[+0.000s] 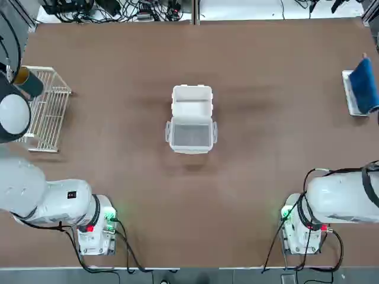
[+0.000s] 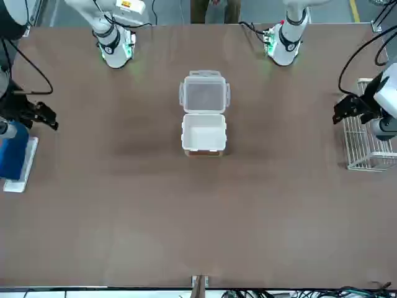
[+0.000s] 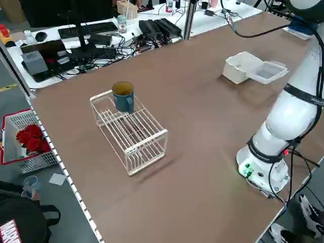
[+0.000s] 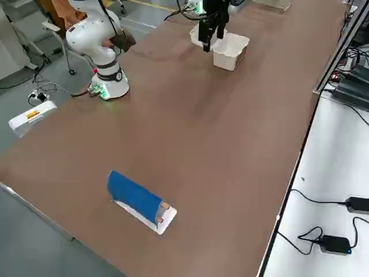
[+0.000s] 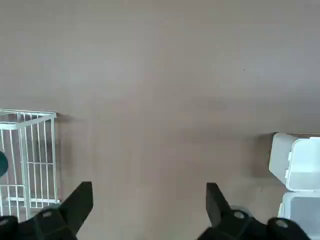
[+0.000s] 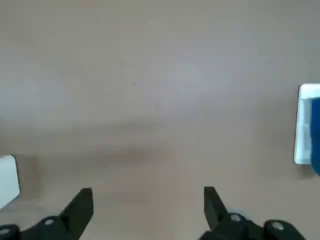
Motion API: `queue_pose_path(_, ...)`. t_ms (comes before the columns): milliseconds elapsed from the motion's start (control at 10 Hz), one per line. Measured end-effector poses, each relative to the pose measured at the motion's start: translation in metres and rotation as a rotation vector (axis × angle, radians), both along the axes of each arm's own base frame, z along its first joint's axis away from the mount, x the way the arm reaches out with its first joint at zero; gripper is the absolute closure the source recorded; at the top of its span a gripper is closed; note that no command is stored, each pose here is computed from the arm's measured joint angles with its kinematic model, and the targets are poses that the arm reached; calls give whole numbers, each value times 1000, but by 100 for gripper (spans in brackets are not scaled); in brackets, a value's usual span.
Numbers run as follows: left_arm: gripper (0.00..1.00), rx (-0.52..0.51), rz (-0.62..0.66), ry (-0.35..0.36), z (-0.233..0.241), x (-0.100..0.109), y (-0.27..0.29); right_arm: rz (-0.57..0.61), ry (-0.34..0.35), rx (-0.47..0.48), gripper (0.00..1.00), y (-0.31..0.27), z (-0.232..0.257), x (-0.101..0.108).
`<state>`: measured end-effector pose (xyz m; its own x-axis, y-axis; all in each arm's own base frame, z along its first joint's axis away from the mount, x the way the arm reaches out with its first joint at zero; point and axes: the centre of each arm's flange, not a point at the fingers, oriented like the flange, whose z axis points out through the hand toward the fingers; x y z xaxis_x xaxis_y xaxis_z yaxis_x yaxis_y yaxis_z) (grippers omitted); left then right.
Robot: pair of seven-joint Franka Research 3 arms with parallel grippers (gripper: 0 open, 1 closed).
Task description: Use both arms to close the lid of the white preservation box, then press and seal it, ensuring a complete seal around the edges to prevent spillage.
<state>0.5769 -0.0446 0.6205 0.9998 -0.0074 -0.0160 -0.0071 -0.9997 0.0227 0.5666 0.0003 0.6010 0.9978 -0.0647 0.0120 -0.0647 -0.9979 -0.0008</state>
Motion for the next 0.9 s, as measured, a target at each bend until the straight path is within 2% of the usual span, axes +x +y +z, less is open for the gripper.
queue_pose_path(400, 0, 8, -1, 0, 0, 0, -1, -18, 36, 3, 0, 2, -3, -4)
queue_pose_path(600, 0, 7, 15, 4, -2, -1, -10, -144, 45, 12, 0, 30, -4, -5)
queue_pose_path(900, 2, -21, 102, 22, -8, -1, -38, -392, 82, -3, 1, 132, -18, -23)
